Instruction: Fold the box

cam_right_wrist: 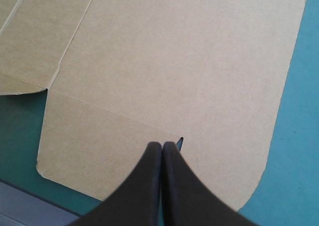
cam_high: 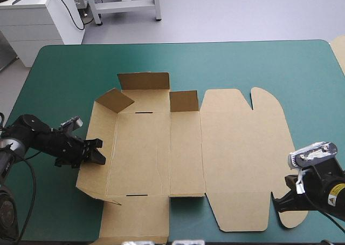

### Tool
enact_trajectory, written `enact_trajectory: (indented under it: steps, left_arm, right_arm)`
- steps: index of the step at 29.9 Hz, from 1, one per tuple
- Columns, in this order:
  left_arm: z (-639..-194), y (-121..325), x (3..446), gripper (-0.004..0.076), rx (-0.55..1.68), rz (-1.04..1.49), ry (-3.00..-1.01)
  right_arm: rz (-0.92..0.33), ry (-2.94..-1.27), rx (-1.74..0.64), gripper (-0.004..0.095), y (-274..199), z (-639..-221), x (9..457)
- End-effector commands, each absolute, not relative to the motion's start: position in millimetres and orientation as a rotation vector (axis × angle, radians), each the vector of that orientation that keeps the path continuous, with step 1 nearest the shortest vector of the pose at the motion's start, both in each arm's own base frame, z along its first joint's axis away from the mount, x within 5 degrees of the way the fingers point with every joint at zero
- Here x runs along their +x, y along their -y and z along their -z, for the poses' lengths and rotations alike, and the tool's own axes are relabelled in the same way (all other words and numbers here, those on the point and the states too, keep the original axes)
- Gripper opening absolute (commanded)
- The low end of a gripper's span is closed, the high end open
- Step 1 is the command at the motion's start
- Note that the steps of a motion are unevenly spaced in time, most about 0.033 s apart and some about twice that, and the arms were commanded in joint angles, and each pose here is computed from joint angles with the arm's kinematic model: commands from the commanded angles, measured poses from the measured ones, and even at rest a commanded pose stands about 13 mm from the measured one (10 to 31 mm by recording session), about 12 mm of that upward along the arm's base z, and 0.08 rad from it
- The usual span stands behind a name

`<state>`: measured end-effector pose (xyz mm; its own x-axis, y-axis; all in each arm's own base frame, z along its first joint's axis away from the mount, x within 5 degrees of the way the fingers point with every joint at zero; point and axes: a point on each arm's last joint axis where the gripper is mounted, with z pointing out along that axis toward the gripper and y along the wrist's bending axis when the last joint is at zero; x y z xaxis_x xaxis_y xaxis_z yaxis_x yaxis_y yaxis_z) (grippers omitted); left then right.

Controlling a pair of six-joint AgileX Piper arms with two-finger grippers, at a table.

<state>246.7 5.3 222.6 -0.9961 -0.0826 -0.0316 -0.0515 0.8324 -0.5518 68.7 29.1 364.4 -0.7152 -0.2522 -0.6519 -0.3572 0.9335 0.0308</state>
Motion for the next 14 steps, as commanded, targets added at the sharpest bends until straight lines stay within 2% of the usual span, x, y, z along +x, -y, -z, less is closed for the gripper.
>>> enact_trajectory:
  steps: [1,3,9,14]
  left_arm:
    - [-235,1,248,0.0064,-0.117,0.943,-2.900]
    - [-234,1,248,-0.0008,-0.116,0.944,-2.903]
    - [-235,-2,249,-0.0008,-0.086,0.889,-2.918]
    - [-259,-10,255,-0.0008,0.055,0.779,-2.963]
  right_arm:
    - [-0.197,-2.377,-0.414,-0.0019,-28,-371,69]
    - [-0.197,-2.377,-0.414,-0.0019,-28,-371,69]
    - [-0.199,-2.378,-0.409,-0.0019,-28,-371,69]
    - [-0.199,-2.378,-0.409,-0.0019,-28,-371,69]
